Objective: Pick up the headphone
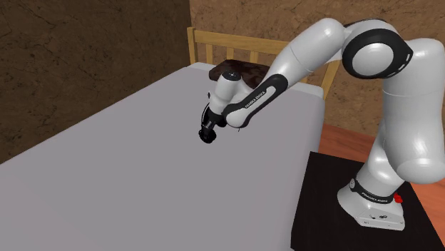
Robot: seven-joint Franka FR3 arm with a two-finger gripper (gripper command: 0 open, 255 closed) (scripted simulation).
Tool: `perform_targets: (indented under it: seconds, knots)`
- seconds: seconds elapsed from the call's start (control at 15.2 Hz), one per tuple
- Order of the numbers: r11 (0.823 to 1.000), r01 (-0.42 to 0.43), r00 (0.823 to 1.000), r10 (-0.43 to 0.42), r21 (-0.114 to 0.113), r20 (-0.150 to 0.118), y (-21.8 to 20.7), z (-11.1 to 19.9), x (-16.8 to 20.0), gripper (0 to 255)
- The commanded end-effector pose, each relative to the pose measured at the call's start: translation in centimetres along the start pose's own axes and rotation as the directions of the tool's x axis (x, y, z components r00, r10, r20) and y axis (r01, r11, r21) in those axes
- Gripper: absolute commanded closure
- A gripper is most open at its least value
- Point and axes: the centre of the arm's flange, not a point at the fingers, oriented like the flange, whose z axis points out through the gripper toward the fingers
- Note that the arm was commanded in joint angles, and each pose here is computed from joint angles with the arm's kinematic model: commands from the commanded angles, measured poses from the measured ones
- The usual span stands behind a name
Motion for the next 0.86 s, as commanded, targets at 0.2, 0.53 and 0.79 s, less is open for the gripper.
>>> perform_targets:
  seconds: [0.2, 0.53, 0.79]
  knots:
    - [1.0, 0.0, 1.0, 0.0, 0.0, -0.001, 0.2, -2.5, 1.0, 255]
    - [1.0, 0.0, 1.0, 0.0, 0.0, -0.001, 0.4, -5.0, 2.0, 255]
    - [1.0, 0.0, 1.0, 0.0, 0.0, -0.001, 0.4, -6.0, 2.4, 255]
